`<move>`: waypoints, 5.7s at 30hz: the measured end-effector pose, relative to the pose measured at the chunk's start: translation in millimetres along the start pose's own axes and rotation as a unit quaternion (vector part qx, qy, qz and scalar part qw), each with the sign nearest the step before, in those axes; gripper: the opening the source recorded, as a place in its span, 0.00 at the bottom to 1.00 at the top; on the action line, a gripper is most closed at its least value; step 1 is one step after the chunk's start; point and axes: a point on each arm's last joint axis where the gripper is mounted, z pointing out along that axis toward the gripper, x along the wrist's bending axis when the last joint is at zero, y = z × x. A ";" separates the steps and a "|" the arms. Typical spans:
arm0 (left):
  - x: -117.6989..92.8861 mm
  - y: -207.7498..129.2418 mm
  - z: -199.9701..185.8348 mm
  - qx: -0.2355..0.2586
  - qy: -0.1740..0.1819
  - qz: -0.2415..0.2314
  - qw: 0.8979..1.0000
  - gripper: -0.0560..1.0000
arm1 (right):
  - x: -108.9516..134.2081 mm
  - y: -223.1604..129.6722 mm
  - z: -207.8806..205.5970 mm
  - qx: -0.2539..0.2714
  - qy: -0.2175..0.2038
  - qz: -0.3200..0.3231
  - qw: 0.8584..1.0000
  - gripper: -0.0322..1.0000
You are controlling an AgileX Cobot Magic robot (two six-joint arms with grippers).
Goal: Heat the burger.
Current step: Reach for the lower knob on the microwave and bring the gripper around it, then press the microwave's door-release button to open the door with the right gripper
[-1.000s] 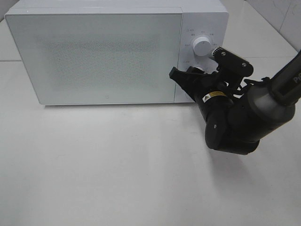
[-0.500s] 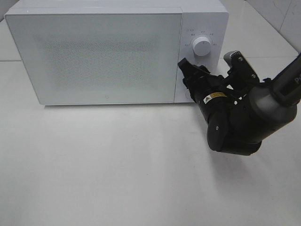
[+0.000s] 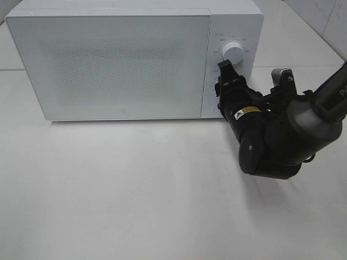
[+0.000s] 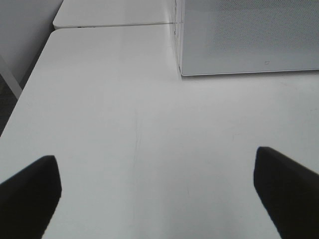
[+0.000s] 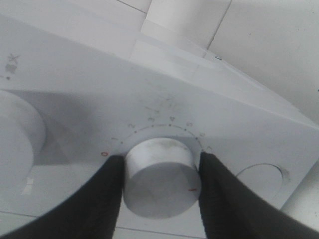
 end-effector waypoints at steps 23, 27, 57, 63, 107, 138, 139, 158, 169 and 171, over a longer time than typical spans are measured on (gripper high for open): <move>0.0 0.0 0.0 0.000 0.000 0.000 1.000 0.99 | -0.3 0.3 -0.1 -0.003 -0.001 0.177 0.984 0.46; 0.0 0.0 0.0 0.000 0.000 0.000 1.000 0.99 | -0.3 0.2 -0.3 -0.004 -0.002 0.205 0.979 0.46; 0.0 0.0 0.0 0.000 0.000 0.000 1.000 0.99 | 0.0 0.3 -0.2 -0.011 -0.004 0.248 0.969 0.46; 0.0 0.0 0.0 0.000 0.000 0.000 1.000 0.99 | -0.2 0.5 -0.2 -0.013 -0.005 0.235 0.972 0.46; 0.0 0.0 0.0 0.000 0.000 0.000 1.000 0.99 | 17.9 7.0 -61.8 0.213 -0.062 -0.093 0.971 0.72; 0.0 0.0 0.0 0.000 0.000 0.000 1.000 0.99 | 50.5 43.1 -143.9 0.495 -0.056 -0.513 0.698 0.72; 0.0 0.0 0.0 0.000 0.000 0.000 1.000 0.99 | 50.6 45.4 -147.3 0.503 -0.060 -0.519 0.688 0.72; 0.0 0.0 0.0 0.000 0.000 0.000 1.000 0.99 | 94.8 112.6 -224.0 0.549 -0.066 -0.546 0.630 0.72; 0.0 0.0 0.0 0.000 0.000 0.000 1.000 0.99 | 103.7 167.2 -288.9 0.457 0.015 -0.568 0.684 0.72; 0.0 0.0 0.0 0.000 0.000 0.000 1.000 0.99 | 102.9 174.0 -297.9 0.440 0.024 -0.561 0.701 0.72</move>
